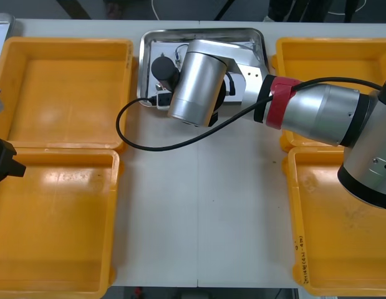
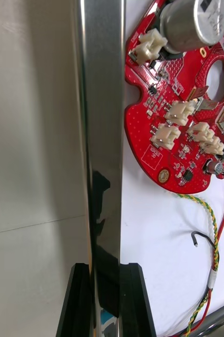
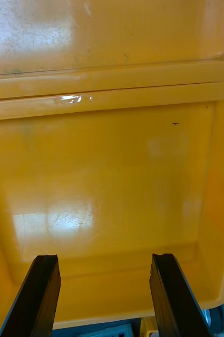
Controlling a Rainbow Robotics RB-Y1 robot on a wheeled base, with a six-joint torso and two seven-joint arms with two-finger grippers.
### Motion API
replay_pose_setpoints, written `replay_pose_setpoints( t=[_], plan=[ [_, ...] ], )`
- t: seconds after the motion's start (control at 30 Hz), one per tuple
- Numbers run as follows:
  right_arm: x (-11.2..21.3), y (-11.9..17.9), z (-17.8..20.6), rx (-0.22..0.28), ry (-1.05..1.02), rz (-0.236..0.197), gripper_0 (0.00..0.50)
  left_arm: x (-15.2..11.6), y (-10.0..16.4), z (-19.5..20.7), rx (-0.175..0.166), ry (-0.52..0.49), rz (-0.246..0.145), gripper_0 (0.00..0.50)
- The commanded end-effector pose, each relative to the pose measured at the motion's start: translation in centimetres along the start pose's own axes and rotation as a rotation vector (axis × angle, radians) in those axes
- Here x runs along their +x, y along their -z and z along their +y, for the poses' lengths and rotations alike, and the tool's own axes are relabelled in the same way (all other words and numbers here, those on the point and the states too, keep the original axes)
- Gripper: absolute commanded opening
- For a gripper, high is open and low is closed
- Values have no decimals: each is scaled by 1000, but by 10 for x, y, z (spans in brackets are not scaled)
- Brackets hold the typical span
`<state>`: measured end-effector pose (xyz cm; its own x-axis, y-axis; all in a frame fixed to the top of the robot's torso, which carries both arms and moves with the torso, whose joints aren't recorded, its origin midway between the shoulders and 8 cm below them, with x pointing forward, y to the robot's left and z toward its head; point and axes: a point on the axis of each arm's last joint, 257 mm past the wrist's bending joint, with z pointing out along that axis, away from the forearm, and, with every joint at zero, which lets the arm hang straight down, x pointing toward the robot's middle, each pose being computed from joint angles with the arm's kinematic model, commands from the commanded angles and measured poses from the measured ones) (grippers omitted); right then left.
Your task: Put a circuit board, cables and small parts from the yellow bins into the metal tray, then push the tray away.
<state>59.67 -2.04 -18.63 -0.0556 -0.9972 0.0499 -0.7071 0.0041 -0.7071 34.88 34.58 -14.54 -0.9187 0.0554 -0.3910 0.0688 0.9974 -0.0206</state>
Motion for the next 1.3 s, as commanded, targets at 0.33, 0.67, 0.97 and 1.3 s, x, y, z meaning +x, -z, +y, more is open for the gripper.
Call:
replay_pose_setpoints(
  t=[0.33, 0.67, 0.97, 1.3],
  plan=[
    [-27, 17, -41, 35, -28, -65, 0, 2, 12, 17, -61, -63, -10, 500],
    [-30, 13, -44, 39, -24, -76, 32, 2, 12, 17, -61, -63, -10, 500],
    [-30, 12, -44, 40, -13, -75, 500, 2, 12, 17, -61, -63, -10, 500],
    [-27, 35, -35, -48, -75, -53, 500, 2, 12, 17, -61, -63, -10, 500]
  ],
)
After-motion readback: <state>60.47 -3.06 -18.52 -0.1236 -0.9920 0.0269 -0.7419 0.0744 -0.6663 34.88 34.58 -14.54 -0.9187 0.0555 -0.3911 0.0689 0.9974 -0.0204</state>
